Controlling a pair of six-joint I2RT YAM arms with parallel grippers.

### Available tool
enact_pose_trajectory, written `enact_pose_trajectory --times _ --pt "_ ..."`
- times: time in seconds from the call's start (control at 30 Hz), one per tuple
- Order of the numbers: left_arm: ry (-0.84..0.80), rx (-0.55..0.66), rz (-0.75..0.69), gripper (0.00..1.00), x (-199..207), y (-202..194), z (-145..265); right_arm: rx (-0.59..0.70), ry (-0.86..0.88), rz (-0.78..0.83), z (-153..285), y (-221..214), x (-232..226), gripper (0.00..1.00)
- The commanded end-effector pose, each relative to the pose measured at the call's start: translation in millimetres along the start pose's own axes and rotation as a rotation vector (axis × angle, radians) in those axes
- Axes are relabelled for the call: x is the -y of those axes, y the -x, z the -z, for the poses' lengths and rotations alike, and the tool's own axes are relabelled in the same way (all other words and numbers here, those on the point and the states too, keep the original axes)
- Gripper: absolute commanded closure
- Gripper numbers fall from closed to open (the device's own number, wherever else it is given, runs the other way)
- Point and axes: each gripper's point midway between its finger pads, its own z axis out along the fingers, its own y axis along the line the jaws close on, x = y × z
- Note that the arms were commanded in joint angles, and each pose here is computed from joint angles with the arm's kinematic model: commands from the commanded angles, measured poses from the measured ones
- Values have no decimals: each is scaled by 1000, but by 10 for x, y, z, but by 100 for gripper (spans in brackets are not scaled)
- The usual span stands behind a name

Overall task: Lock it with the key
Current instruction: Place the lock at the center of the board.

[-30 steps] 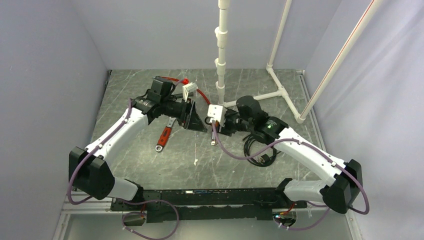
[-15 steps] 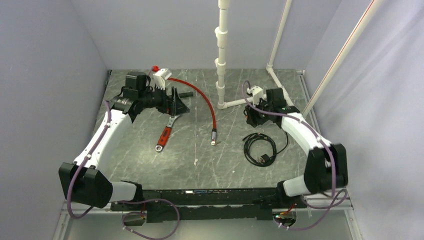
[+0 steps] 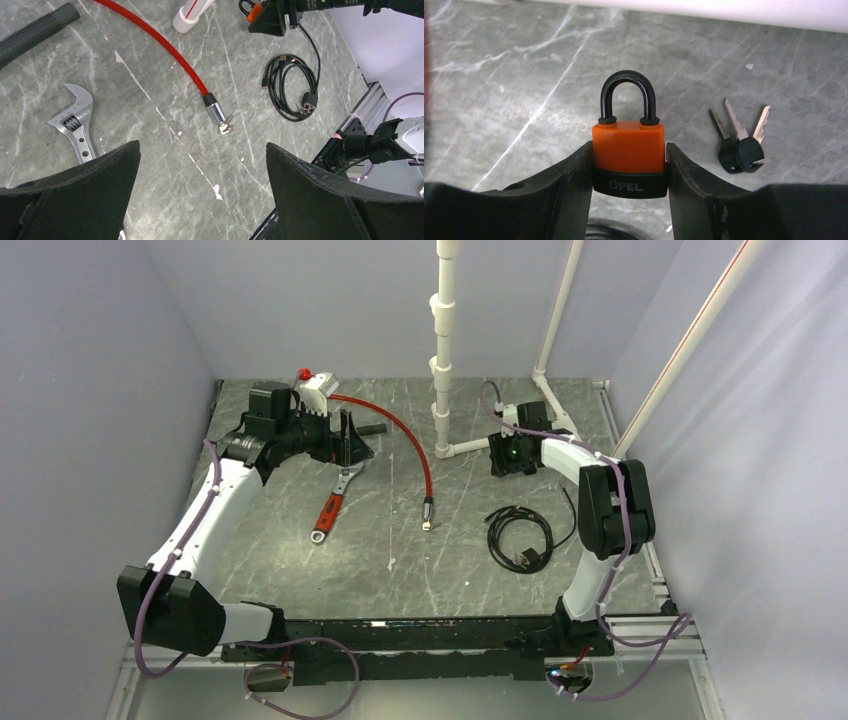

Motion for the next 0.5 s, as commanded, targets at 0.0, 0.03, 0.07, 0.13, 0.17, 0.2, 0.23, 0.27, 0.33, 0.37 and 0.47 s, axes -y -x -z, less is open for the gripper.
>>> enact_pose_trajectory --times 0.0,0.03,0.07,0.13,0.17,0.2,0.23,0.27,0.33,0.37,0.47 --pt "10 84 -86 0 62 245 123 70 -70 -40 -58 312 157 73" --pt "10 87 -92 1 65 257 129 68 -80 -43 -78 312 179 72" --pt "9 88 -98 1 69 264 134 68 -88 -44 -93 316 196 71" --pt "9 87 -100 0 68 257 134 56 -96 -50 -120 296 215 68" --pt "7 87 -101 1 73 254 138 50 -96 -52 -132 282 217 68" --pt "4 88 -104 1 77 249 142 45 -93 -55 -141 267 211 67" --pt "-2 86 -105 1 89 239 143 42 -89 -58 -142 254 200 66" --pt "-7 85 -108 0 100 234 145 37 -83 -61 -147 244 191 61" --pt "-16 78 -109 1 111 214 145 22 -73 -69 -150 215 169 46" --pt "-20 75 -110 1 115 208 143 19 -71 -72 -143 216 163 38" --pt "-35 56 -124 0 138 195 147 29 -45 -81 -54 263 99 27"
